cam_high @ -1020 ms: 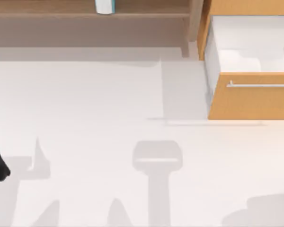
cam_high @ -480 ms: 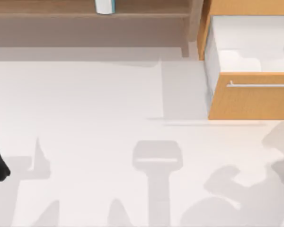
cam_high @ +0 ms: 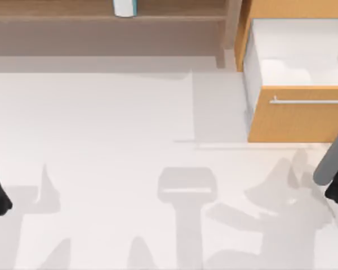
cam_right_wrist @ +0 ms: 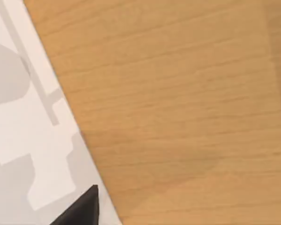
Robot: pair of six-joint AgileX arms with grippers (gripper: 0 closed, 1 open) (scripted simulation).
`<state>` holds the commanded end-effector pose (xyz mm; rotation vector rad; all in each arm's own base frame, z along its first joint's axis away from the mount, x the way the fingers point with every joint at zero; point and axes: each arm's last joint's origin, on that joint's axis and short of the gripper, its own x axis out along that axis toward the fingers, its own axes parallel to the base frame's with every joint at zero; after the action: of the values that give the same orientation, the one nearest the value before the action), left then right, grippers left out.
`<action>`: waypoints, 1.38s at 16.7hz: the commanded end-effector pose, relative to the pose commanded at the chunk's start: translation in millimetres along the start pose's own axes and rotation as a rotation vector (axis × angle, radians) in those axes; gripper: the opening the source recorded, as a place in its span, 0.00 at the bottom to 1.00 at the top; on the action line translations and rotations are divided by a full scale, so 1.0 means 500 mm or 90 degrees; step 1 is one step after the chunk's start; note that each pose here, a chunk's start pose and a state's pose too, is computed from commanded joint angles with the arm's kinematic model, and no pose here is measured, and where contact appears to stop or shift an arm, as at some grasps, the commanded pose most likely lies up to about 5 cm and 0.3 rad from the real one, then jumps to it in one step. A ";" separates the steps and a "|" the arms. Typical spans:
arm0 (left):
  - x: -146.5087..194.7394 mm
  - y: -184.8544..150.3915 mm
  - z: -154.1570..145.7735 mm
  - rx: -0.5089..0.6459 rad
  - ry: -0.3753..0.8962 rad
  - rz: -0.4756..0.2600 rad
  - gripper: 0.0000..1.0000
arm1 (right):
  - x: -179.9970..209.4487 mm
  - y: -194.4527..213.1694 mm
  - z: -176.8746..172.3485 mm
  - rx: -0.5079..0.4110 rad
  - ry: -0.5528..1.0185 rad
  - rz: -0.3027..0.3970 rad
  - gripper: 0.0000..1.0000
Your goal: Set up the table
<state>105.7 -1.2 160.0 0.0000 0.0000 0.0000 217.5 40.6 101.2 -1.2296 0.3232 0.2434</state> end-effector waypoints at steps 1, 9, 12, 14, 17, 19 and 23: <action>0.000 0.000 0.000 0.000 0.000 0.000 1.00 | 0.001 0.007 0.006 -0.032 -0.010 -0.025 1.00; 0.000 0.000 0.000 0.000 0.000 0.000 1.00 | 0.021 0.032 0.046 -0.187 -0.031 -0.204 1.00; 0.000 0.000 0.000 0.000 0.000 0.000 1.00 | 0.027 0.034 0.053 -0.202 -0.028 -0.237 1.00; 0.000 0.000 0.000 0.000 0.000 0.000 1.00 | 0.028 0.034 0.053 -0.203 -0.028 -0.241 1.00; 0.000 0.000 0.000 0.000 0.000 0.000 1.00 | 0.028 0.034 0.053 -0.203 -0.028 -0.241 1.00; 0.000 0.000 0.000 0.000 0.000 0.000 1.00 | 0.030 0.035 0.051 -0.204 -0.026 -0.237 1.00; 0.000 0.000 0.000 0.000 0.000 0.000 1.00 | 0.056 0.023 0.056 -0.203 -0.028 -0.241 1.00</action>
<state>105.7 -1.2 160.0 0.0000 0.0000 0.0000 242.2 71.2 89.0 -1.5708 0.0074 -0.0080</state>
